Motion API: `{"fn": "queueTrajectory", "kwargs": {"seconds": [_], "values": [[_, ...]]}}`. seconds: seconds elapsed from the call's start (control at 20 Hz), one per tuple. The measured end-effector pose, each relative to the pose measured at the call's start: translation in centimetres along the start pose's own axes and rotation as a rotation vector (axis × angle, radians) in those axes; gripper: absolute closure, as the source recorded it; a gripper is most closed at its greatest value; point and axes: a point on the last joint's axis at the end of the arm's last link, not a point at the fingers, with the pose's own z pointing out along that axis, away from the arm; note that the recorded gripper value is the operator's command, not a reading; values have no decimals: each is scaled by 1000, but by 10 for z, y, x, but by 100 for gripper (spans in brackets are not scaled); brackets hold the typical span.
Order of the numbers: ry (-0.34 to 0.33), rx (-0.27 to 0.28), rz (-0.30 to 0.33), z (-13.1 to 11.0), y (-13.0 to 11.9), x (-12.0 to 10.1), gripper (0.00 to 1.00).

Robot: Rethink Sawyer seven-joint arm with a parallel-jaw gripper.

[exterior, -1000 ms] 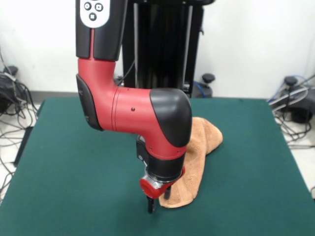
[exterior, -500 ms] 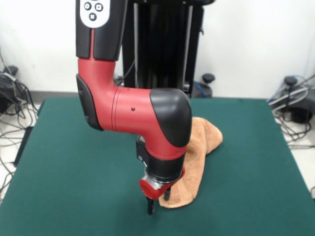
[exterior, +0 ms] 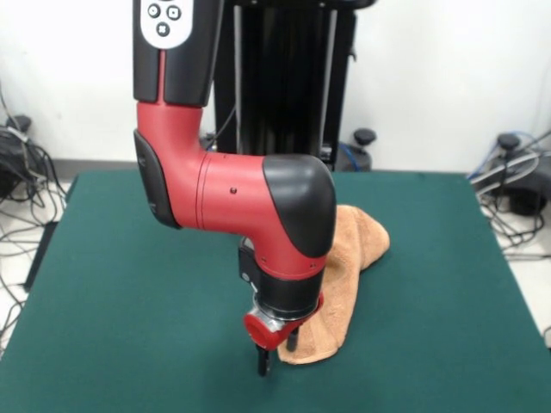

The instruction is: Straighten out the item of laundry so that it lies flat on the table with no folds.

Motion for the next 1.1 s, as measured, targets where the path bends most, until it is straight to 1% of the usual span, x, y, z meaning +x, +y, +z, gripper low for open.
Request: {"fn": "queueTrajectory", "kwargs": {"seconds": [1.0,1.05,1.1], "values": [[0,-1,0,1,1,0,0],[0,-2,0,1,1,0,100],[0,-2,0,1,1,1,100]]}}
